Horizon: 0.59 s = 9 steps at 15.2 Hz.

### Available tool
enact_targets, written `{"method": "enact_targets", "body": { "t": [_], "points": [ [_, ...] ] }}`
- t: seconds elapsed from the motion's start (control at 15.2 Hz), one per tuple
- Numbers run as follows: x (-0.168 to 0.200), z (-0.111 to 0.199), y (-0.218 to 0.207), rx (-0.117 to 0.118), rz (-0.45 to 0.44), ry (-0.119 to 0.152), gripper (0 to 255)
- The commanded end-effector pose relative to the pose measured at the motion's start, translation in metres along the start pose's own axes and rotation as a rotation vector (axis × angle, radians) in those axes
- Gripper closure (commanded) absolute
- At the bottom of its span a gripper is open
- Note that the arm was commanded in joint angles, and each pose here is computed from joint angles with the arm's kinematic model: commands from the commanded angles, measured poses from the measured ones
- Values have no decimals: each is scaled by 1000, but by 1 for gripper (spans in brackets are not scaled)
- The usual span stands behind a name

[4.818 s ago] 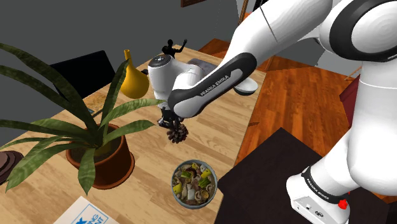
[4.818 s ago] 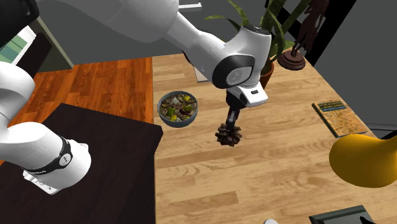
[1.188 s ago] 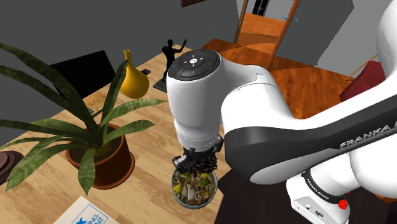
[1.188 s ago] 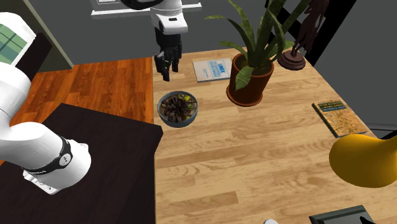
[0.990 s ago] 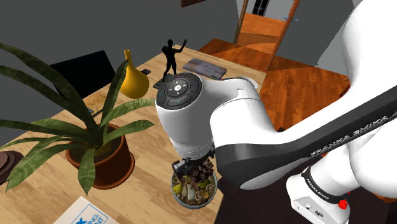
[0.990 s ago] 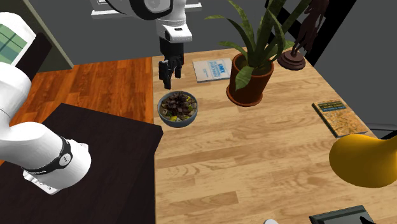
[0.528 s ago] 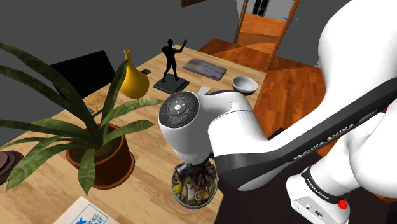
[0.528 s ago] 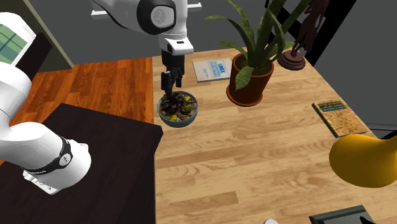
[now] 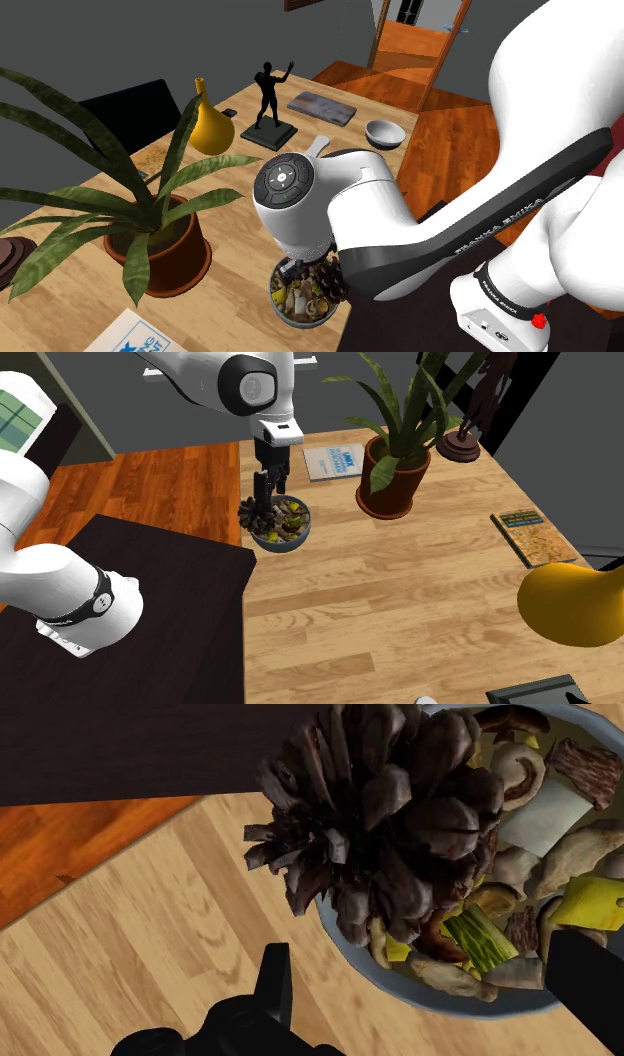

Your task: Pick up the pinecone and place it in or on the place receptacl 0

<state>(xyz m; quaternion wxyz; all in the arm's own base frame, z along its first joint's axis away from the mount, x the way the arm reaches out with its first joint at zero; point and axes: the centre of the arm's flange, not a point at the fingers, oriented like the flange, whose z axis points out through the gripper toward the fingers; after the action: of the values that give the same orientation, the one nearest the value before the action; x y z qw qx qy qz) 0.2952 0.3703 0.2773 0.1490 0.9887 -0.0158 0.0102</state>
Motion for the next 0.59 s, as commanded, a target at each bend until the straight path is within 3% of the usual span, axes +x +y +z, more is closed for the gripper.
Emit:
{"method": "enact_targets", "body": {
  "t": [0.0,0.07,0.53],
  "points": [
    [0,0,0,0,0,0,0],
    [0,0,0,0,0,0,255],
    [0,0,0,0,0,0,255]
  ]
}}
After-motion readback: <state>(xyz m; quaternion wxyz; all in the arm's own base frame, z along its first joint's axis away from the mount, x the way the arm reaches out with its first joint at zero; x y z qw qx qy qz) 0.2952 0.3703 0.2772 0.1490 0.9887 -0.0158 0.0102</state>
